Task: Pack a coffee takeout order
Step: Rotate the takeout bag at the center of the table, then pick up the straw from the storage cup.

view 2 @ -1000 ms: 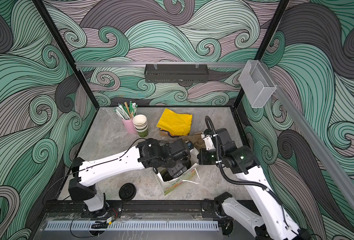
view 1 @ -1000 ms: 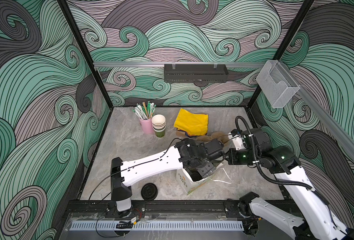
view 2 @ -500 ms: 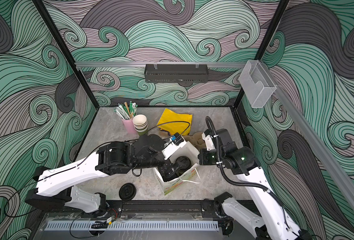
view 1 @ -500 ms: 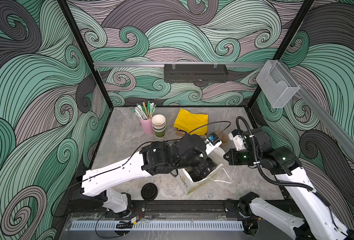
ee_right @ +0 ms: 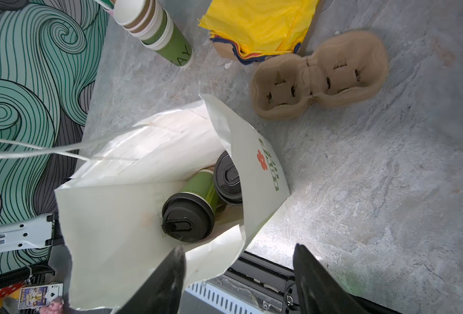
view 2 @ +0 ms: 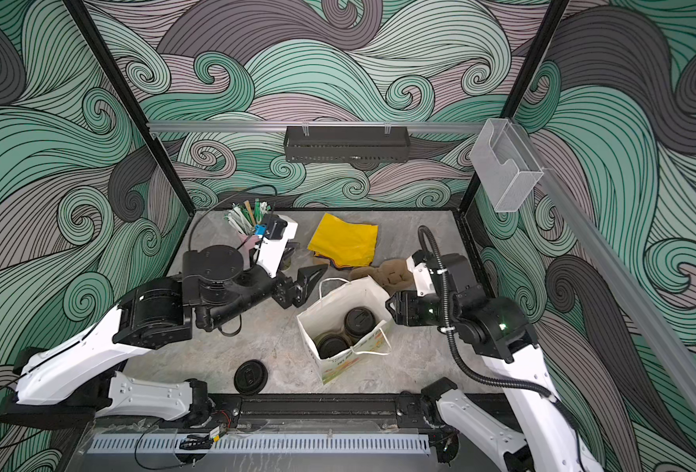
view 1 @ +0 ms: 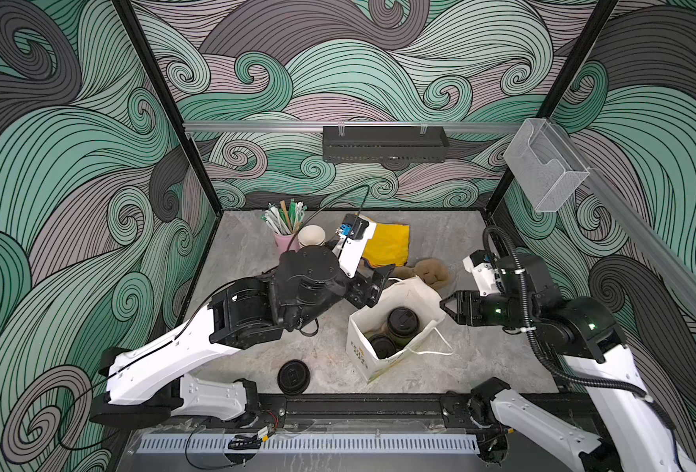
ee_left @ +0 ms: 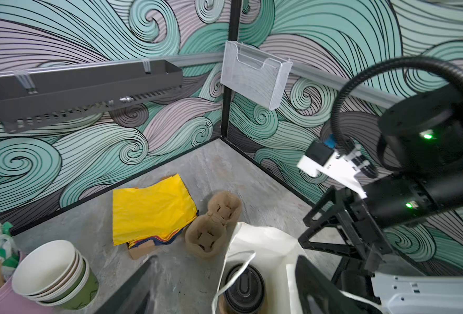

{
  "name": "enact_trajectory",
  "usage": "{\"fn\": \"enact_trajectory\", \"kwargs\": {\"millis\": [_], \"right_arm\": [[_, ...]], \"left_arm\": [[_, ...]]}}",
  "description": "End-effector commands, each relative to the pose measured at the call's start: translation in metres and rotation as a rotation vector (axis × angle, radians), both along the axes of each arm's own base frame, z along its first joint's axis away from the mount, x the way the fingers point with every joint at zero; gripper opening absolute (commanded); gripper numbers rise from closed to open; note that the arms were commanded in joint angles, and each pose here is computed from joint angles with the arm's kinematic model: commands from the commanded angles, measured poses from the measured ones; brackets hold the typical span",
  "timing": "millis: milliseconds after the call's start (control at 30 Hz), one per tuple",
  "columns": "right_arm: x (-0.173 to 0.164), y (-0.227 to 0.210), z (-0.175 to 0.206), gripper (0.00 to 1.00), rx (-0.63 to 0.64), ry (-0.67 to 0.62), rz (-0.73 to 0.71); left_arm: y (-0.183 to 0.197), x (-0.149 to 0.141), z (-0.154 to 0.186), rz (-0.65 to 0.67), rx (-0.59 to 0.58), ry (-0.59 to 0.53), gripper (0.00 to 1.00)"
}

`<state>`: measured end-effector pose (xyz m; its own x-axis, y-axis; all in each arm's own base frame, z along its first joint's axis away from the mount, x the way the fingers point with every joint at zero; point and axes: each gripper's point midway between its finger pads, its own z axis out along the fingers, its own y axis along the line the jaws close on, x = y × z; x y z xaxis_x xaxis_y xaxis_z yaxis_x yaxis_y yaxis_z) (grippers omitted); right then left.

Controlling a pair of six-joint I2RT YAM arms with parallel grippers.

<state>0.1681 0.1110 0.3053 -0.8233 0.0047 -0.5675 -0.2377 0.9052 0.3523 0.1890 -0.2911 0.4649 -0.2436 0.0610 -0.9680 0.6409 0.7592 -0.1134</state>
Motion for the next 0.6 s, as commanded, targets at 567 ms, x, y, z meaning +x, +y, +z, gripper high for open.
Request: {"fn": "enact_trajectory", "kwargs": {"millis": [567], "right_arm": [[0.042, -0.035, 0.043, 0.69, -0.135, -0.208, -0.201]], "left_arm": [[0.177, 0.116, -0.125, 0.676, 0.258, 0.542, 0.71]]}}
